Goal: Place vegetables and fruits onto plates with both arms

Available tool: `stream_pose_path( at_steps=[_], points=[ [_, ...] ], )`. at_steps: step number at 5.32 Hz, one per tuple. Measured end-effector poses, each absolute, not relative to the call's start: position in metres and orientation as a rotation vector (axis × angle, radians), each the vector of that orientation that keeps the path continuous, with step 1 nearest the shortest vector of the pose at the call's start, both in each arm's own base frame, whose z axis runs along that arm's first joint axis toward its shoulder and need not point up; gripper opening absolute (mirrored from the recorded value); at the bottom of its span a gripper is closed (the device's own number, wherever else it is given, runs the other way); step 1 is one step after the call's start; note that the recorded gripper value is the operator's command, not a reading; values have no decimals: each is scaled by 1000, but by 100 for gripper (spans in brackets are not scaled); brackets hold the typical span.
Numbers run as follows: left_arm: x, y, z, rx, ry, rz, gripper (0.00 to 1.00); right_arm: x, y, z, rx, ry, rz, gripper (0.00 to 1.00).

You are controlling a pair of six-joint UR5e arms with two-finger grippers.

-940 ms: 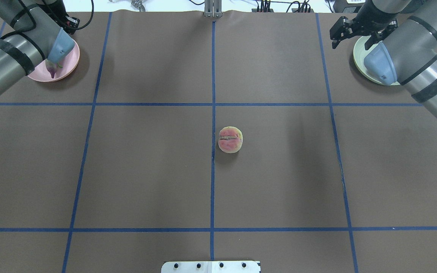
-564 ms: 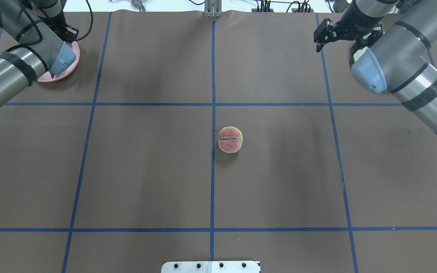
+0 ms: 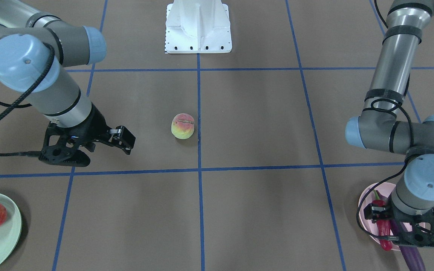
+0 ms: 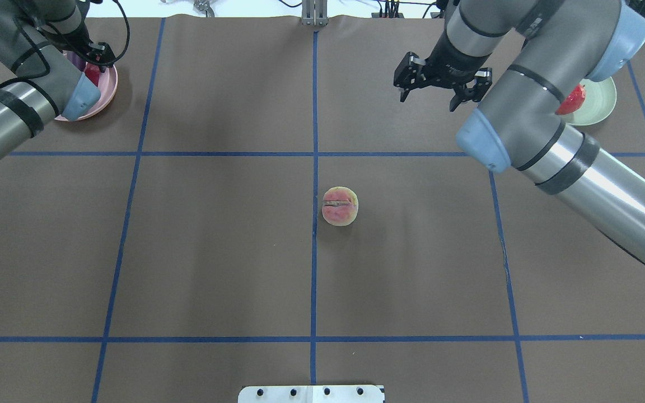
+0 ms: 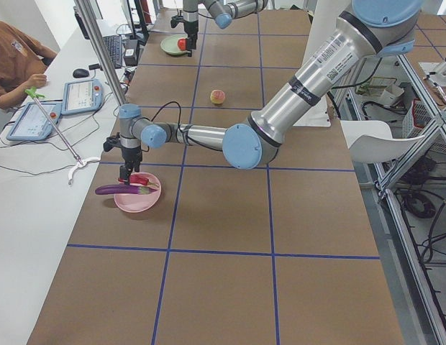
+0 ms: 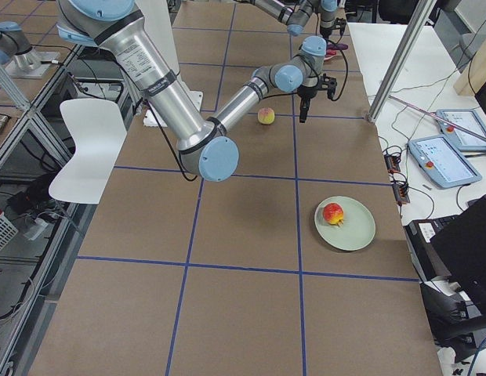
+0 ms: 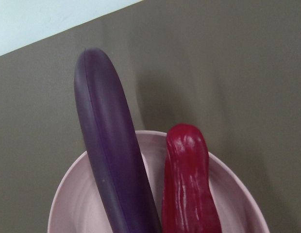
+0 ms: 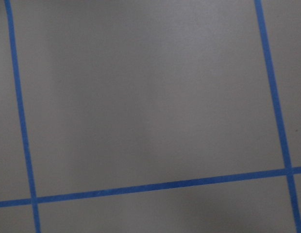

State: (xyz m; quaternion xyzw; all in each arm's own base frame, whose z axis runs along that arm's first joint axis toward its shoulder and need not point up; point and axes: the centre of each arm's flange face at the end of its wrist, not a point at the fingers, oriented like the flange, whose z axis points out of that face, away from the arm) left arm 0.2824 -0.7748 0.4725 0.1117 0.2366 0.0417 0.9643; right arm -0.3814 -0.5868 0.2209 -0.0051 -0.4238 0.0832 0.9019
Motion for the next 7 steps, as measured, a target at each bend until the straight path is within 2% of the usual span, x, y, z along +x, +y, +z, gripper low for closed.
stream_pose_path(
  at_steps=[4, 7],
  points=[
    [198, -777, 383, 207, 592, 105, 100, -520, -527, 191, -50, -813, 158, 100],
    [156, -777, 366, 208, 584, 118, 100, -561, -500, 206, -70, -770, 119, 100]
  ],
)
